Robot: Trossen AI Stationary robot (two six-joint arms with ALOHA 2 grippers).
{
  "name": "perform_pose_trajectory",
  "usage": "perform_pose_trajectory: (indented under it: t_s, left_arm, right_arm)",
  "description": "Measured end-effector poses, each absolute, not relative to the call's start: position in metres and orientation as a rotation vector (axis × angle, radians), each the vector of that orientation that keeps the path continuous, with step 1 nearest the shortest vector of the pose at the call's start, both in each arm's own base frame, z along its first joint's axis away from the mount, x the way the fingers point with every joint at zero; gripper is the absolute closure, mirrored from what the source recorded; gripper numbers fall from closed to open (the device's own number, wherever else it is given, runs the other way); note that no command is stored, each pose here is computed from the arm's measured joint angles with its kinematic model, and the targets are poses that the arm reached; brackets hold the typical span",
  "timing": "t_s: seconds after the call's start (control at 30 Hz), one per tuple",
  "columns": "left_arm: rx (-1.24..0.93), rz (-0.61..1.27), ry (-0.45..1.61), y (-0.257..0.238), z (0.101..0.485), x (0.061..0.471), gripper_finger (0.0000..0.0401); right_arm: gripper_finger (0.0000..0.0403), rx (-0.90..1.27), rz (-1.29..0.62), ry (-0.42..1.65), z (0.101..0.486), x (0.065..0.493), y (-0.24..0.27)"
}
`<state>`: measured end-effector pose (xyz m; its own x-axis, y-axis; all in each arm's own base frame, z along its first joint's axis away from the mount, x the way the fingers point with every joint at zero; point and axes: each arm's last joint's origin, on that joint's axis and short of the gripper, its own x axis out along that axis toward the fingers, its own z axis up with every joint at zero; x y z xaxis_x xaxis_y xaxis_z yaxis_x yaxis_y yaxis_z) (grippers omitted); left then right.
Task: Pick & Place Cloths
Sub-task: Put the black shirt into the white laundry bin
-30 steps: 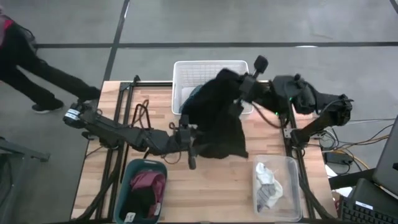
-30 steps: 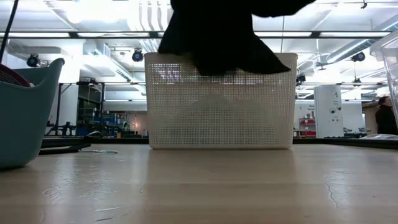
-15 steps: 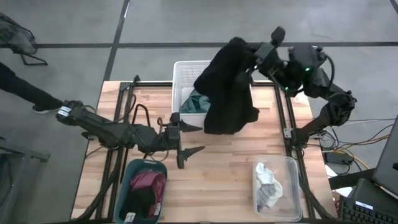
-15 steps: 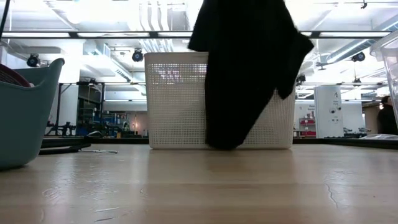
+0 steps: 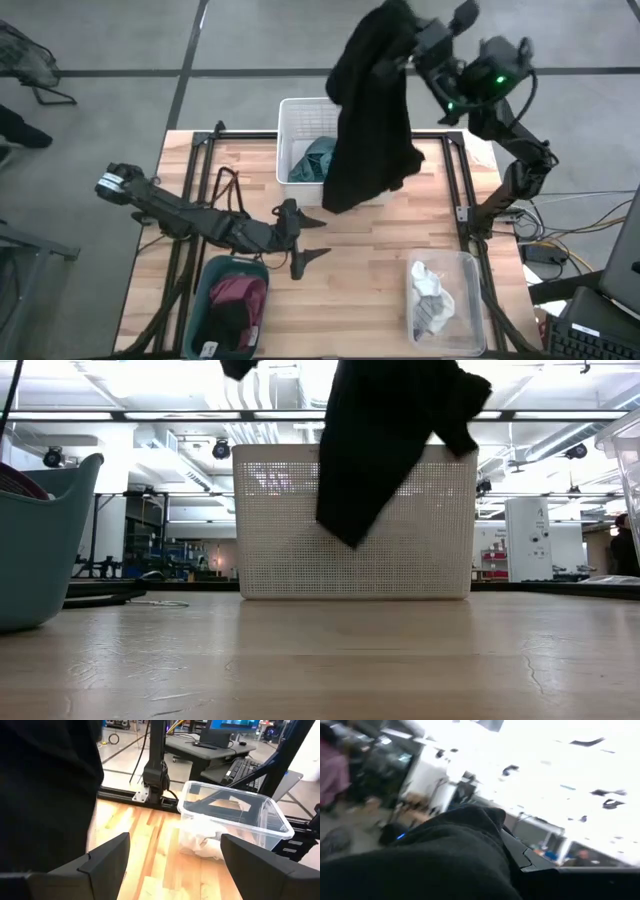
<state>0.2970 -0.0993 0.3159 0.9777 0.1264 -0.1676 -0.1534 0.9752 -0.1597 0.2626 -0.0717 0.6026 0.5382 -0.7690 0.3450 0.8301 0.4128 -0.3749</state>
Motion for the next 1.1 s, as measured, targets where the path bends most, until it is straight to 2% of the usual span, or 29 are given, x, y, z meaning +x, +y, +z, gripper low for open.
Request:
perform_pose_trajectory:
  t_s: [0.17, 0.27, 0.4, 0.63, 0.83, 0.93, 1.1]
  left_arm:
    - [-0.183, 0.147, 0.179, -0.101, 0.303, 0.301, 0.0084]
    - [-0.192, 0.151, 0.193, -0.102, 0.297, 0.305, 0.0084]
    - [-0.209, 0.154, 0.208, -0.105, 0.290, 0.309, 0.0084]
    - [-0.230, 0.158, 0.237, -0.107, 0.280, 0.312, 0.0084]
    - [-0.254, 0.149, 0.181, -0.108, 0.286, 0.313, 0.0084]
    - [-0.258, 0.146, 0.166, -0.108, 0.288, 0.313, 0.0084]
    - [-0.257, 0.145, 0.167, -0.108, 0.288, 0.313, 0.0084]
  right_arm:
    - [0.0390, -0.556, -1.083, -0.152, 0.610, 0.268, -0.088]
    - [0.0390, -0.540, -1.058, -0.036, 0.593, 0.284, -0.099]
    - [0.0390, -0.457, -0.919, 0.234, 0.552, 0.305, -0.114]
    - [0.0390, -0.150, -0.560, 0.742, 0.464, 0.334, -0.134]
    - [0.0387, -0.064, -0.461, 1.121, 0.397, 0.361, -0.147]
    - [0.0370, -0.058, -0.428, 1.251, 0.368, 0.375, -0.152]
    - [0.0318, -0.008, -0.359, 1.284, 0.350, 0.386, -0.154]
